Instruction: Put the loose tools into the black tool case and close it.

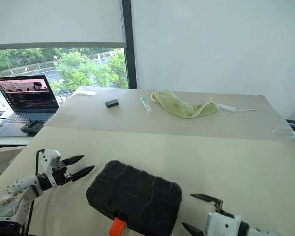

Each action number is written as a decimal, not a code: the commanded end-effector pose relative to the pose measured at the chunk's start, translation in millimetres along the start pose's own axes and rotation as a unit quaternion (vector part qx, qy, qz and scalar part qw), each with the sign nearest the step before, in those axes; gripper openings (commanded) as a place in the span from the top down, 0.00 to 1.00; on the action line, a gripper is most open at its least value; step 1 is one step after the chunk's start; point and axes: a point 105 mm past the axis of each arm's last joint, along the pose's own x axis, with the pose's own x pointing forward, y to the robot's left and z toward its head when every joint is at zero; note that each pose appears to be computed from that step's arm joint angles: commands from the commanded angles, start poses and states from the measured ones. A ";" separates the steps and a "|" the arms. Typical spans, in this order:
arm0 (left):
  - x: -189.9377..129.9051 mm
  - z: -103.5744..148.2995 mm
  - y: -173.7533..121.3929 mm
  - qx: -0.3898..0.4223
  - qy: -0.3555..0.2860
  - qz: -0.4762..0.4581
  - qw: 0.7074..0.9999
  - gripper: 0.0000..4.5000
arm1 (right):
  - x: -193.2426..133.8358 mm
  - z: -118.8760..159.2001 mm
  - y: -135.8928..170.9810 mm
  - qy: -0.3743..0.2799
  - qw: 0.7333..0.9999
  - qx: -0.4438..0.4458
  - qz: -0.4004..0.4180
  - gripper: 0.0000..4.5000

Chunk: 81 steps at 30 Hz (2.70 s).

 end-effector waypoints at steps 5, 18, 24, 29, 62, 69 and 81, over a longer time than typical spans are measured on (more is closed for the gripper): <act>-6.0 55.1 -26.9 0.020 0.007 -0.155 0.988 0.00 | -16.0 58.0 -2.5 -0.079 0.990 0.110 0.036 0.01; 20.0 62.2 -37.3 0.030 0.039 -0.177 0.983 0.53 | 2.9 38.3 -0.1 -0.010 0.983 0.176 0.048 0.53; 22.0 39.8 -33.5 0.062 0.090 -0.147 0.983 1.00 | 1.1 22.0 4.0 0.031 0.980 0.187 0.052 0.99; 19.8 18.0 -45.9 0.092 0.134 -0.150 0.975 1.00 | 13.3 9.4 3.4 0.059 0.982 0.177 0.043 0.99; 78.5 32.7 -110.4 -0.010 0.093 -0.096 0.991 1.00 | 117.9 -10.9 -202.4 0.140 0.986 -0.012 -0.085 0.99; 66.8 79.9 -59.1 -0.032 -0.003 -0.014 0.999 1.00 | 57.4 -6.9 -217.1 0.167 0.968 -0.005 -0.186 0.99; 98.2 108.4 -122.2 0.020 0.026 -0.288 0.957 1.00 | -8.4 41.6 -142.7 0.075 0.958 0.154 -0.232 0.99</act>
